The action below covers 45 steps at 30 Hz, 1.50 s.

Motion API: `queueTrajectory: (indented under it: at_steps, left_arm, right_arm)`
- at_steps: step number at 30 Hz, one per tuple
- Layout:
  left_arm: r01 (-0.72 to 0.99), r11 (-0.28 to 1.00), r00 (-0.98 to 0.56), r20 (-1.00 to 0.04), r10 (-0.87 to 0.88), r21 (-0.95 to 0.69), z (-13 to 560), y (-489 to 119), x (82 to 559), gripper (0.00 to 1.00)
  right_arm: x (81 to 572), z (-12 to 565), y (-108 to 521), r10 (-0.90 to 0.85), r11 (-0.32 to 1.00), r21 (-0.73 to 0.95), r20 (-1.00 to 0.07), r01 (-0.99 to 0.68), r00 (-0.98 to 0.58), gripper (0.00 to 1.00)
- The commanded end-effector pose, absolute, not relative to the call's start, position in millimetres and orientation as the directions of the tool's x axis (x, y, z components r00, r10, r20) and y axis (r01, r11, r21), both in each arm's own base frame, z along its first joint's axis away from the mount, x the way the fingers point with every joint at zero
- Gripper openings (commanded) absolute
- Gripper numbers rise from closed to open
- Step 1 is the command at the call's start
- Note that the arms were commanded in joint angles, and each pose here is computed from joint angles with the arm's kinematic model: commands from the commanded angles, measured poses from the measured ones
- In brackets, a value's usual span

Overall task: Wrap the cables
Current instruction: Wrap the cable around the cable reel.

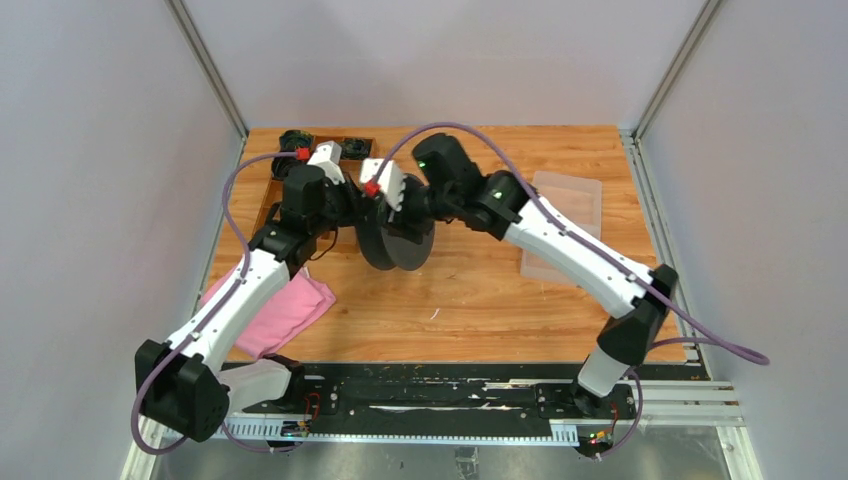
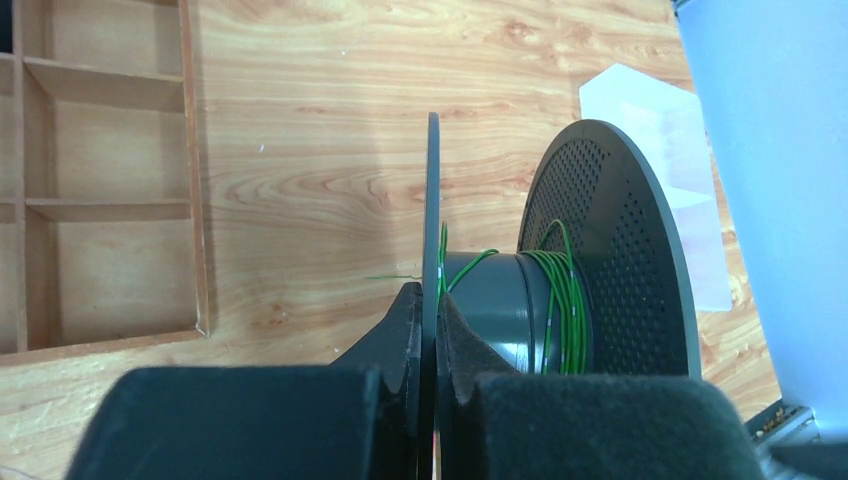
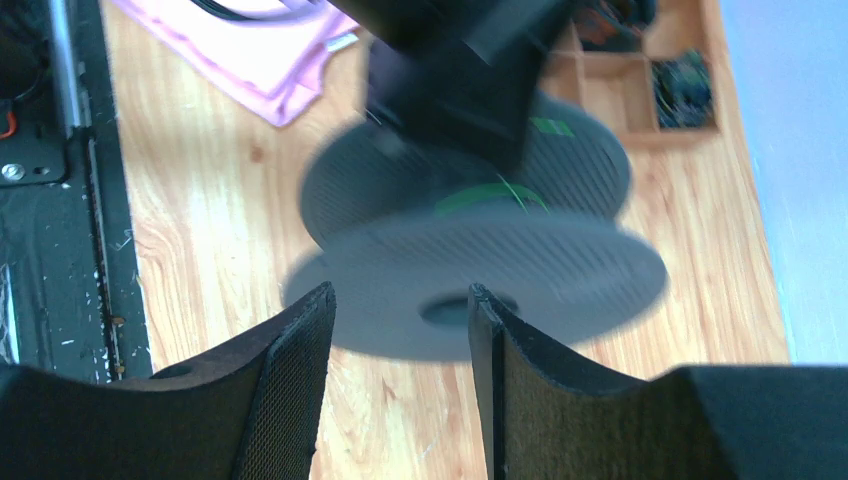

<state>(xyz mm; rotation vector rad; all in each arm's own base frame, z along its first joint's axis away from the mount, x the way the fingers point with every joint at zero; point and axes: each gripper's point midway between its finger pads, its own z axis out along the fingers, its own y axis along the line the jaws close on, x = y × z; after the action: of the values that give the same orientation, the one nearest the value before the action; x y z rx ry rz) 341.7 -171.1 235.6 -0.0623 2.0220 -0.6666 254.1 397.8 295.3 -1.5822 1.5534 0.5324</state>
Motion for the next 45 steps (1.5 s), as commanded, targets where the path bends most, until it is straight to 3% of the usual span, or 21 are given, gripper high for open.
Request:
queueTrajectory:
  at_steps: [1, 7, 19, 34, 45]
  left_arm:
    - [0.306, 0.818, -0.404, -0.845, -0.352, -0.487, 290, -166, 341, 0.00]
    - [0.350, 0.783, -0.399, -0.839, -0.371, -0.514, 314, -164, 330, 0.00]
    - [0.439, 0.665, -0.446, -0.789, -0.423, -0.605, 357, -181, 313, 0.00]
    - [0.445, 0.611, -0.474, -0.751, -0.459, -0.655, 361, -185, 312, 0.01]
    - [0.436, 0.624, -0.470, -0.755, -0.457, -0.648, 355, -182, 314, 0.00]
  right_arm:
    - [293, 327, 350, -0.473, 0.340, -0.185, -0.881, -0.922, 0.002, 0.51]
    - [352, 322, 282, -0.206, 0.504, 0.064, -0.959, -0.861, -0.192, 0.51]
    - [360, 202, 296, -0.128, 0.341, 0.284, -0.930, -0.896, -0.344, 0.53]
    - [335, 178, 313, -0.177, 0.190, 0.278, -0.933, -0.942, -0.312, 0.56]
    - [361, 179, 278, -0.215, 0.341, 0.222, -0.928, -0.913, -0.306, 0.52]
